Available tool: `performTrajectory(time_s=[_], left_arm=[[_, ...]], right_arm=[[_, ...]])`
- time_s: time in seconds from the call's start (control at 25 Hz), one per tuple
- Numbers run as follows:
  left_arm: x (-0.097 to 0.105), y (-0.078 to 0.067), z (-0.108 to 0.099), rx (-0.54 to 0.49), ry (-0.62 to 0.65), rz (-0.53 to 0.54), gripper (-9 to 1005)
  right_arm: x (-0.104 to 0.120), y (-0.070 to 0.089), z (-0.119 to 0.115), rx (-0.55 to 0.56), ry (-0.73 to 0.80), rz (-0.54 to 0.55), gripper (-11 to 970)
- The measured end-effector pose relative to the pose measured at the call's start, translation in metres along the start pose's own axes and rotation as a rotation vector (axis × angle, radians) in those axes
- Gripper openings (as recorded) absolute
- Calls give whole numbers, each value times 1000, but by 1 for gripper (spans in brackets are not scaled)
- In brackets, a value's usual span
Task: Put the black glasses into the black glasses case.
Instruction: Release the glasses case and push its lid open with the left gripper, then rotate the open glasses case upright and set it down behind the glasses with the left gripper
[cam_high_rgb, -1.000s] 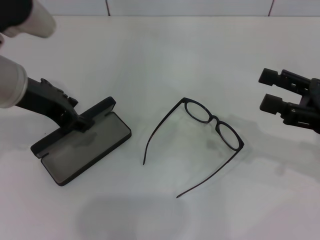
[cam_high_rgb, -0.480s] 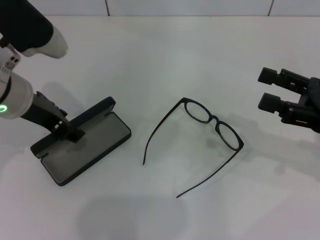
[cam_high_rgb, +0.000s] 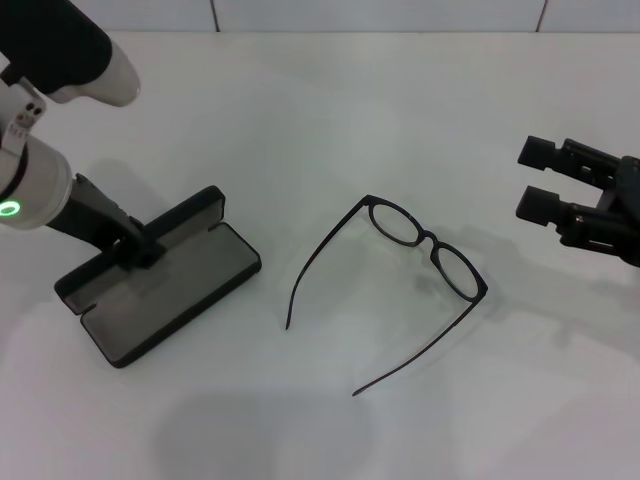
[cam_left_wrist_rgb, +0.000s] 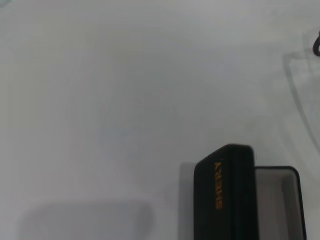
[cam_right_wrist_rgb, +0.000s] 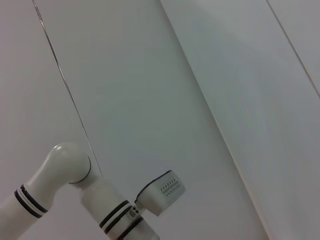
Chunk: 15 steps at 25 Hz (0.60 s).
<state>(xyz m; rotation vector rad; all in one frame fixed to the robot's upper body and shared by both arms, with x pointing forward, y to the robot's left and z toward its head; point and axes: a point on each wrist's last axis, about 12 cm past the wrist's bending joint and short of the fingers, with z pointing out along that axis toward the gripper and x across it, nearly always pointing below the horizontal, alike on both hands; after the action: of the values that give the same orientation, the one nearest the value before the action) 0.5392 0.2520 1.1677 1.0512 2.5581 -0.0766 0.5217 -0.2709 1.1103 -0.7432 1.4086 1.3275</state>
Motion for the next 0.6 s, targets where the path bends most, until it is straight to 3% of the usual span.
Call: performTrajectory(time_s=[0.04,0.48,0.6], left_arm=[[-1,0,-1,-3,-3,3,430],[-8,0,-9,-21,-23,57,216],[-14,1,-17,-46,-52,91,209]], right_arm=[[0,0,0,1,0,-2,840],[-3,5,-18,38,-77,-26,841],[-6,10,-23,12,-103,-43,841]])
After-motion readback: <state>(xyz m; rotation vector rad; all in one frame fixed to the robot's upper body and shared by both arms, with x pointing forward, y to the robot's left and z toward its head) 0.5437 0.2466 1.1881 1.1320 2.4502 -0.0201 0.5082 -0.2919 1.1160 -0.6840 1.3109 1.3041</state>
